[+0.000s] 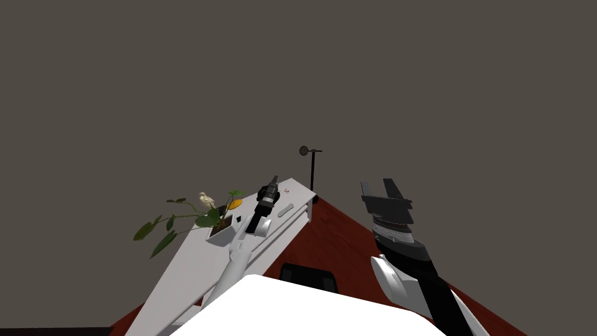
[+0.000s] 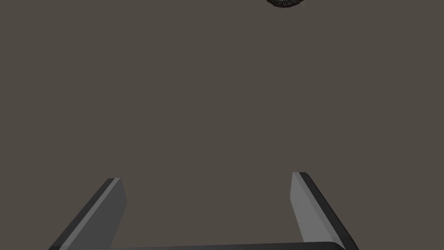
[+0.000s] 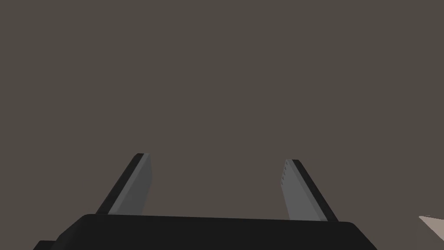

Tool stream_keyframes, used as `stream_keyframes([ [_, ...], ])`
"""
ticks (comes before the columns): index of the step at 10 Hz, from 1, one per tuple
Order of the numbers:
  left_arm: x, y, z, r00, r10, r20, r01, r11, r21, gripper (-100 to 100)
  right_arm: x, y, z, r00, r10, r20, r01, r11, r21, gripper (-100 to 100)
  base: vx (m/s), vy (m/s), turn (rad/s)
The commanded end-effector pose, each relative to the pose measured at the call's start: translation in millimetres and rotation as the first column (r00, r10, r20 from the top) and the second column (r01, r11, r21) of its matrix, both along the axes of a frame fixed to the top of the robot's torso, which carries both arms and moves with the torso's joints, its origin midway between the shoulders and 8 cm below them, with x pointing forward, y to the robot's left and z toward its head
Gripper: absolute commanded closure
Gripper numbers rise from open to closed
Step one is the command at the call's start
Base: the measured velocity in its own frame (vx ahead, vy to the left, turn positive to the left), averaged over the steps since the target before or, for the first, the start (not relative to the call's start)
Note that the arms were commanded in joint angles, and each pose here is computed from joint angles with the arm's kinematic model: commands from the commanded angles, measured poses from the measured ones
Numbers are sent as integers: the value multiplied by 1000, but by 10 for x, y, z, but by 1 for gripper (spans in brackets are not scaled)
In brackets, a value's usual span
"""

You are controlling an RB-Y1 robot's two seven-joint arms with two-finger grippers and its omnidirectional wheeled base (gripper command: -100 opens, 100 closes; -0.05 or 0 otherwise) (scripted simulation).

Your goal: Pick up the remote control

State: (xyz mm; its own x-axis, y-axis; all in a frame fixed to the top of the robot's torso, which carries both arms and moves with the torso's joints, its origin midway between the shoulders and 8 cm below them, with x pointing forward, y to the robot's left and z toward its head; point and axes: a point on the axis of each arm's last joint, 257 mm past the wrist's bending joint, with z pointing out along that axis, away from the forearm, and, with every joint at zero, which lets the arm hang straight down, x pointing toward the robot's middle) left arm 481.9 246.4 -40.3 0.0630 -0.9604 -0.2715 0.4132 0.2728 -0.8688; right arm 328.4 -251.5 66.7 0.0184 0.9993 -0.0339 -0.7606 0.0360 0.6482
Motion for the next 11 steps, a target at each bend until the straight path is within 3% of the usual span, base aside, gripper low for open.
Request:
stream_keyframes([
  [1,80,63,-45,1000,7,-29,-8,1000,-1,-100,0,0,0,1000,0,0,0,1000,0,0,-9,-34,-47],
  [6,549,207,-269,988,42,-149,-45,999,-17,-100,0,0,0,1000,0,0,0,1000,0,0,-3,-45,-66],
  [8,567,226,-331,983,49,-174,-53,998,-18,-100,0,0,0,1000,0,0,0,1000,0,0,3,-28,-15],
  [11,849,366,-526,961,78,-267,-91,995,-37,-100,0,0,0,1000,0,0,0,1000,0,0,11,-37,-59],
])
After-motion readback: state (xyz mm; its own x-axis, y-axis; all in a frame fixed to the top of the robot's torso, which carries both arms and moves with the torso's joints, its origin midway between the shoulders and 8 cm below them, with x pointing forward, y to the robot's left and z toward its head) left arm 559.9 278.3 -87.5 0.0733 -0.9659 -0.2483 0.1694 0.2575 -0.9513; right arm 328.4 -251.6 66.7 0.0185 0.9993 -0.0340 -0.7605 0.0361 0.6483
